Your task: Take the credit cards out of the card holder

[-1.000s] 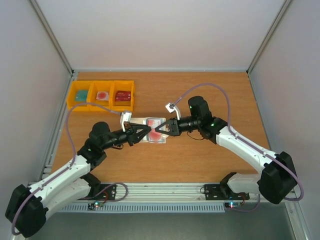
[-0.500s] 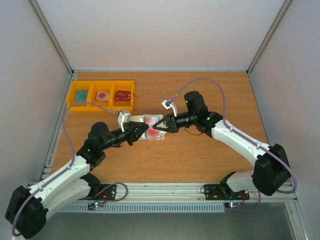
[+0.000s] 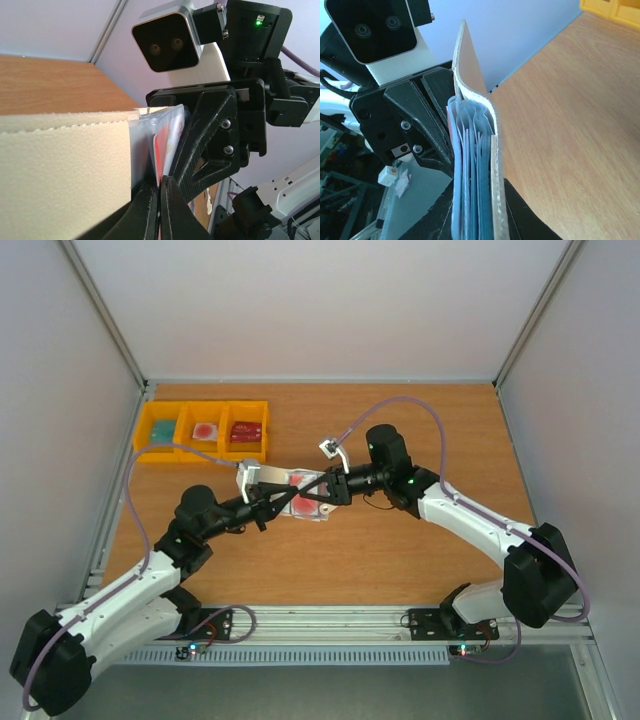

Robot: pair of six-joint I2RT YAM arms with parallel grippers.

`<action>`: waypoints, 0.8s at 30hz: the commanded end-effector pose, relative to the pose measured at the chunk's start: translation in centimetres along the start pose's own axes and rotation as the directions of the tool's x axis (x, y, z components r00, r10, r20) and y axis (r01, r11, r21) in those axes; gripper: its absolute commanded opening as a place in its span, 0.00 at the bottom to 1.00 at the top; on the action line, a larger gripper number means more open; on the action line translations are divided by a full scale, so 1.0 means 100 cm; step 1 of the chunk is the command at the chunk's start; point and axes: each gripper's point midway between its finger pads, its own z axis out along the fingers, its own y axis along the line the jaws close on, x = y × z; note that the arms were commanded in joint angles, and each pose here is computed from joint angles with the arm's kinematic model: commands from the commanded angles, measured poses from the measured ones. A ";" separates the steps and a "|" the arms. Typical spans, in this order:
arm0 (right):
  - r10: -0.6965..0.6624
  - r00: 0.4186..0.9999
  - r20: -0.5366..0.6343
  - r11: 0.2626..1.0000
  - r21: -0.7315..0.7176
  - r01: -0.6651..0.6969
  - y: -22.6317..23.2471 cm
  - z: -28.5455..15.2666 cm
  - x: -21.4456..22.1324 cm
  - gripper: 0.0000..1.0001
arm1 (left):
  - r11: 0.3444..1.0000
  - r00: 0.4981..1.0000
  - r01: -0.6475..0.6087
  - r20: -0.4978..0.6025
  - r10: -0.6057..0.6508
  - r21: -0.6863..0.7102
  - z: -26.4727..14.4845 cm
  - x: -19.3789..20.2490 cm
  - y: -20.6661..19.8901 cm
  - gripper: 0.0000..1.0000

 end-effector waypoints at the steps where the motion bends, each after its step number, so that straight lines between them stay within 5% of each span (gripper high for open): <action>1: -0.077 0.997 0.013 0.989 -0.124 0.078 0.030 0.012 -0.003 0.19 | 0.970 0.996 -0.090 0.021 0.088 0.225 -0.001 -0.013 -0.056 0.00; 11: -0.010 0.999 -0.045 0.996 -0.086 0.007 0.032 -0.024 0.028 0.42 | 0.984 0.999 -0.040 0.012 0.038 0.175 -0.008 -0.016 -0.043 0.00; 17: -0.017 0.999 -0.046 0.998 -0.069 0.014 0.035 -0.033 0.032 0.43 | 0.983 0.999 -0.047 0.009 0.046 0.180 -0.008 -0.016 -0.043 0.00; 24: -0.006 0.998 -0.058 0.998 -0.069 0.002 0.036 -0.037 0.034 0.06 | 0.977 0.998 -0.063 0.003 0.064 0.203 -0.009 -0.017 -0.048 0.00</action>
